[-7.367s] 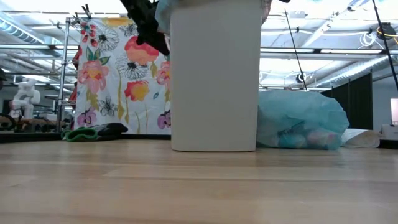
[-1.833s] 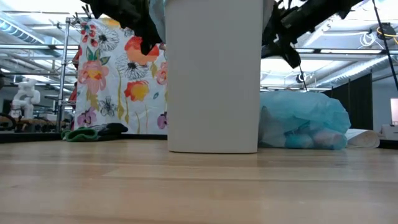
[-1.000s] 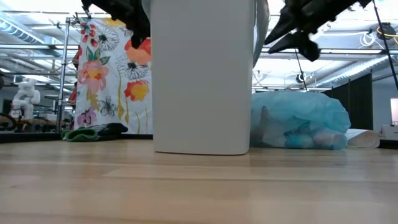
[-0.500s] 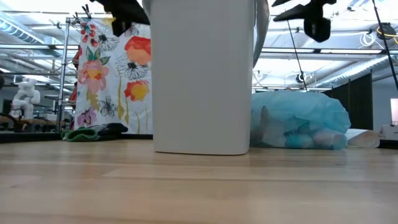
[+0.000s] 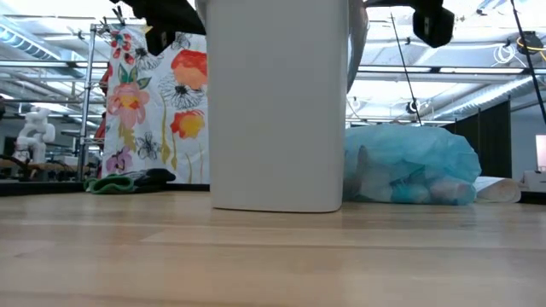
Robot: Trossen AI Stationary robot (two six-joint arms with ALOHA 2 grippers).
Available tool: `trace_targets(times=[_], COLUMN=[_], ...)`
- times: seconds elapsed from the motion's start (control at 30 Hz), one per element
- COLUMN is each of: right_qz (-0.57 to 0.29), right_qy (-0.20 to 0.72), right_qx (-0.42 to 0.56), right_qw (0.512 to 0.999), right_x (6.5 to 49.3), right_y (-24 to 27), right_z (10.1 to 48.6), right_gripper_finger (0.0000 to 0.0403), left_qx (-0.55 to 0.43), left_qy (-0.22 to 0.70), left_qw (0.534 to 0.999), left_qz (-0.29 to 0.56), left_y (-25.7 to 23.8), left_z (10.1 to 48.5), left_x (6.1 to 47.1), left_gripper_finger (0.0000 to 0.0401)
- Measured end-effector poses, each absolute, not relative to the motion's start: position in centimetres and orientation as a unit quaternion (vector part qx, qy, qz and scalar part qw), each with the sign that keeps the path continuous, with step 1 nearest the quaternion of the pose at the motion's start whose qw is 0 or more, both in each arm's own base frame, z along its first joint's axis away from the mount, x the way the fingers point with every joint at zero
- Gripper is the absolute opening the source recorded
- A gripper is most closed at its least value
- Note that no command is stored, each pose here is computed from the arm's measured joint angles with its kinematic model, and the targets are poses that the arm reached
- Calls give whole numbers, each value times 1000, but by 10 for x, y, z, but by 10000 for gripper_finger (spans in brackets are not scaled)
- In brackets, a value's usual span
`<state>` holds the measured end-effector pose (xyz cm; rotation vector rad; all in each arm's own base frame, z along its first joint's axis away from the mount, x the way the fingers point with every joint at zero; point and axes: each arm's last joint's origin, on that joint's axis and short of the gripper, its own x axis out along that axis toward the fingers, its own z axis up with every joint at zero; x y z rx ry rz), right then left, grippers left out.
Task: Place trash/remove bag and relplace
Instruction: Insert the new blue trash bag into the trash bin
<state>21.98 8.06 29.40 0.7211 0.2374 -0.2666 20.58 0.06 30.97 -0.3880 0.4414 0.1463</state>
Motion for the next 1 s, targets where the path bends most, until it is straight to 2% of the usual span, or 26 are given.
trace_targets(times=[0.33, 0.73, 0.87, 1.0], right_qz=[-166, -200, -203, -180], right_qy=[142, 198, 209, 194], right_qx=[324, 319, 331, 346], right_qw=[920, 905, 897, 900], right_x=[239, 256, 257, 252], right_y=[88, 95, 97, 104], right_z=[270, 235, 230, 239], right_gripper_finger=[118, 118, 118, 118], left_qx=[-183, -168, -170, -183], left_qy=[231, 314, 331, 316], left_qw=[954, 932, 926, 929], left_qz=[56, 60, 67, 62], left_y=[-8, -18, -18, -19], left_z=[304, 266, 256, 263], left_x=[214, 249, 255, 251], left_gripper_finger=[0, 0, 0, 0])
